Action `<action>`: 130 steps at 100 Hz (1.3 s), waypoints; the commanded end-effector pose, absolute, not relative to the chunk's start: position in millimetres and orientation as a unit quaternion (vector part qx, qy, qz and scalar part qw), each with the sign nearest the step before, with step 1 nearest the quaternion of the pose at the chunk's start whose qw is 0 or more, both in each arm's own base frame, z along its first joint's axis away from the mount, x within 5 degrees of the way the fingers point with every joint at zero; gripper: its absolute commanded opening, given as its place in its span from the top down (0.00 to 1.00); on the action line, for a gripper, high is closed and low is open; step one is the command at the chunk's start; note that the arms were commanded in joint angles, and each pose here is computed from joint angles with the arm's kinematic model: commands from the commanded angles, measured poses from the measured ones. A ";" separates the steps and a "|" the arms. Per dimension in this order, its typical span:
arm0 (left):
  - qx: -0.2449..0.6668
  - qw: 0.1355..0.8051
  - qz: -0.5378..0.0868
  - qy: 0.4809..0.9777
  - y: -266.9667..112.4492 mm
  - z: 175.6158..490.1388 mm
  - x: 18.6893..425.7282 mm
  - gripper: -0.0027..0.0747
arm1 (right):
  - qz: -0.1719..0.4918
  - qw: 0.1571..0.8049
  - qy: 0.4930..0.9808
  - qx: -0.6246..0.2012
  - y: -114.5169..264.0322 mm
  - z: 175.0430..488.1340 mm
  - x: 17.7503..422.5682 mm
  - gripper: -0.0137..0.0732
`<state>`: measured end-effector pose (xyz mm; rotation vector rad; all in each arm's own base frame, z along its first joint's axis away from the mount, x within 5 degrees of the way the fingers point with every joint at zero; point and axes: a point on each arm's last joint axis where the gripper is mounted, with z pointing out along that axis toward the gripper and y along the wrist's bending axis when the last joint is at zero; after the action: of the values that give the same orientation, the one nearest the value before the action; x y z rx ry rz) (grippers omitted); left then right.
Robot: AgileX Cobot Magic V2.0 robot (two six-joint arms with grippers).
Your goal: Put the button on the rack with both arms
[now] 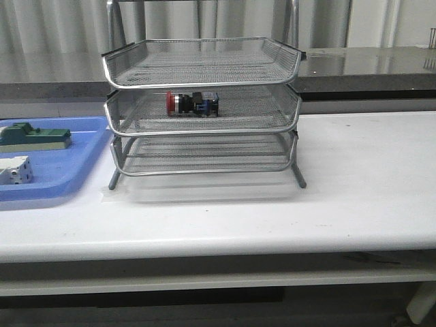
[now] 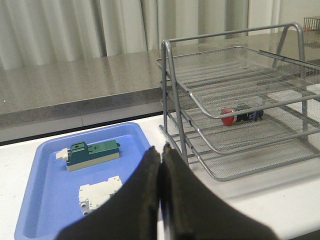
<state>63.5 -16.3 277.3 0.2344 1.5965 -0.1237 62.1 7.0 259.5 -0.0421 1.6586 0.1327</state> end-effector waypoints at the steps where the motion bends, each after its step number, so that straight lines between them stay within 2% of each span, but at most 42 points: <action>1: 0.083 0.725 -0.059 0.681 -14.2 293.9 63.0 0.99 | 0.053 0.719 0.693 -0.022 5.9 263.9 56.3 0.91; 20: 0.083 0.725 -0.059 0.681 -14.2 293.9 63.0 0.99 | 0.054 0.737 0.674 -0.021 4.6 240.9 45.3 0.91; 56: 0.083 0.725 -0.059 0.681 -14.2 293.9 63.0 0.99 | 0.052 0.736 0.675 -0.019 5.3 210.1 54.0 0.91; 130: 0.083 0.725 -0.059 0.681 -14.2 293.9 63.0 0.99 | 0.051 0.732 0.679 -0.019 5.3 209.0 54.1 0.91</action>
<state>63.4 -16.2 277.5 0.2334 1.5935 -0.1232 56.5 5.9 194.0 -0.0340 1.6165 0.1282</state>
